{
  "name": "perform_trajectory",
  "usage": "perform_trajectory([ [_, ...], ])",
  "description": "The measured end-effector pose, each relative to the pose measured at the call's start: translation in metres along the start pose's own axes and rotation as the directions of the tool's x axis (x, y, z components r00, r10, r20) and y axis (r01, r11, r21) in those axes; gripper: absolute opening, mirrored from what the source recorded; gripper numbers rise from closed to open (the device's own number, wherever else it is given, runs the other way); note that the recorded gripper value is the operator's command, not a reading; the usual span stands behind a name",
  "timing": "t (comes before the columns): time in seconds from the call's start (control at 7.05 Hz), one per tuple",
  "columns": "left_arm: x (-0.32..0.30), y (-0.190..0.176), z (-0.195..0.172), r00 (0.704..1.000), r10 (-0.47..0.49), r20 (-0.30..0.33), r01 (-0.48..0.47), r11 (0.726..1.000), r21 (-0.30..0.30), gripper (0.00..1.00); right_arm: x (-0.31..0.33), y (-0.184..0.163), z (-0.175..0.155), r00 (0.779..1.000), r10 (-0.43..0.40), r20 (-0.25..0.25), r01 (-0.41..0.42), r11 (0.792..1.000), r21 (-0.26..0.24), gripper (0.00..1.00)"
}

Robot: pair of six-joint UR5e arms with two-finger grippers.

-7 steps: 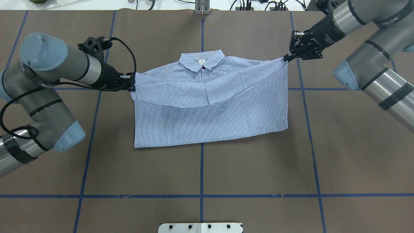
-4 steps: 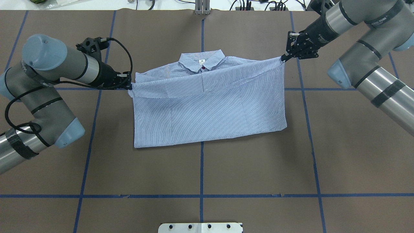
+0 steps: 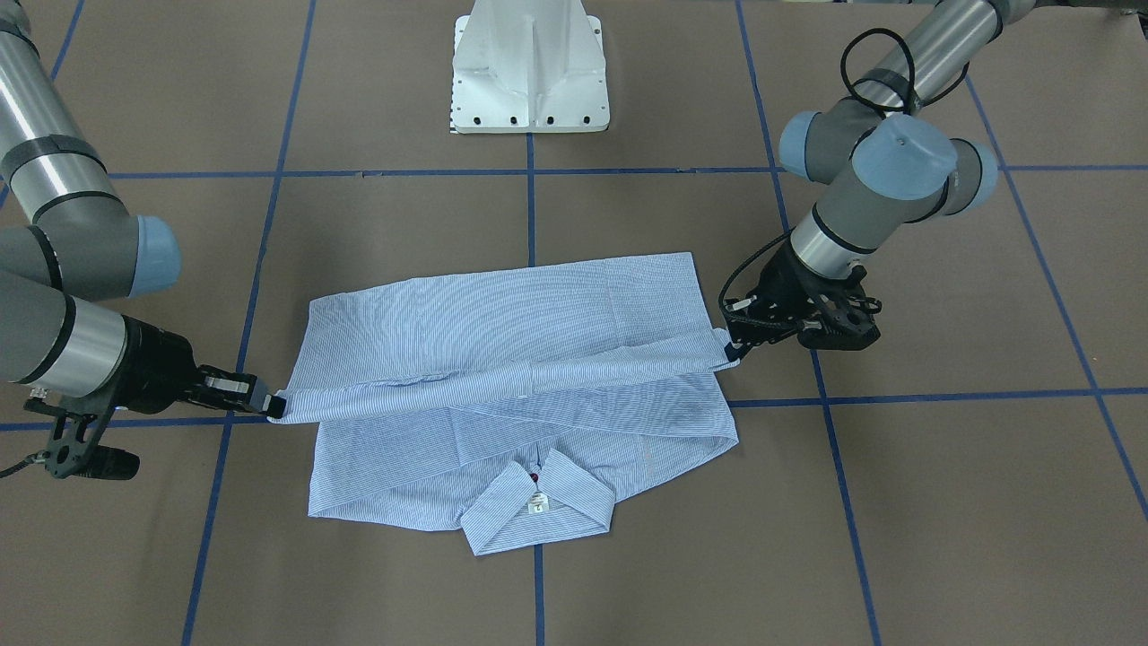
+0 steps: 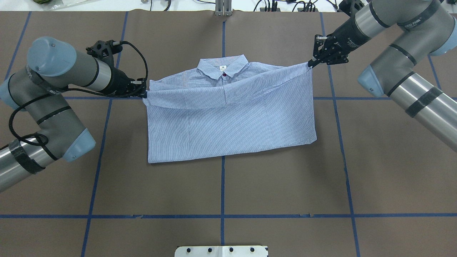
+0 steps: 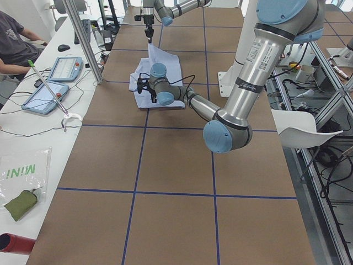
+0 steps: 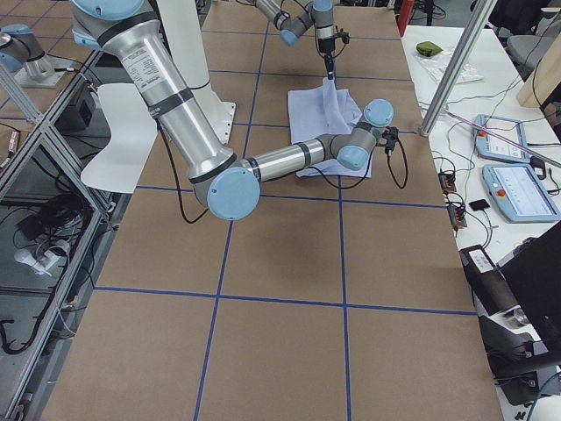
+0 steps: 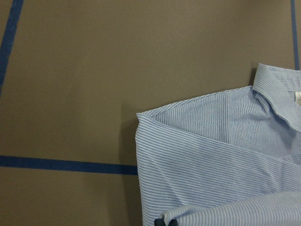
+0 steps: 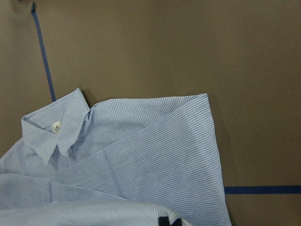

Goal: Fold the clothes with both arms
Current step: 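Lay the hem at the collar and open both grippers, then raise the left gripper away while the right gripper moves to the shirt's side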

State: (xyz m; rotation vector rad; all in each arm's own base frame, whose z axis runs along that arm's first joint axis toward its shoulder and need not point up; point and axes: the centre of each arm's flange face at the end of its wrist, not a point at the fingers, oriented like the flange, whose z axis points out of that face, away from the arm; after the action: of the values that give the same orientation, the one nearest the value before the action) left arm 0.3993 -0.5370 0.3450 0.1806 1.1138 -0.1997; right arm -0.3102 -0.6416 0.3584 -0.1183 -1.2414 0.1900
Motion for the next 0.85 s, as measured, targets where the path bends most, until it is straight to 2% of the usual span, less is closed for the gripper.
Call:
perform_trajectory([
  [0.14,0.000,0.000,0.000,1.000,0.001,-0.001,-0.001,1.000,0.000,0.41,-0.003,0.000,0.001,1.000,-0.003,0.000,0.003,1.000,0.001,0.63],
  [0.28,0.000,0.000,0.000,1.000,0.002,0.000,-0.002,1.000,0.001,0.89,-0.004,0.000,0.002,1.000,-0.002,-0.001,0.002,1.000,0.002,1.00],
  [0.43,0.001,0.000,0.000,1.000,0.001,-0.001,-0.001,1.000,0.001,0.99,-0.002,-0.001,0.005,1.000,0.001,-0.005,-0.001,1.000,0.004,1.00],
  [0.85,0.006,-0.012,-0.009,1.000,-0.009,-0.009,0.009,1.000,0.017,0.99,0.009,-0.001,0.005,1.000,0.016,-0.014,-0.016,1.000,0.013,1.00],
])
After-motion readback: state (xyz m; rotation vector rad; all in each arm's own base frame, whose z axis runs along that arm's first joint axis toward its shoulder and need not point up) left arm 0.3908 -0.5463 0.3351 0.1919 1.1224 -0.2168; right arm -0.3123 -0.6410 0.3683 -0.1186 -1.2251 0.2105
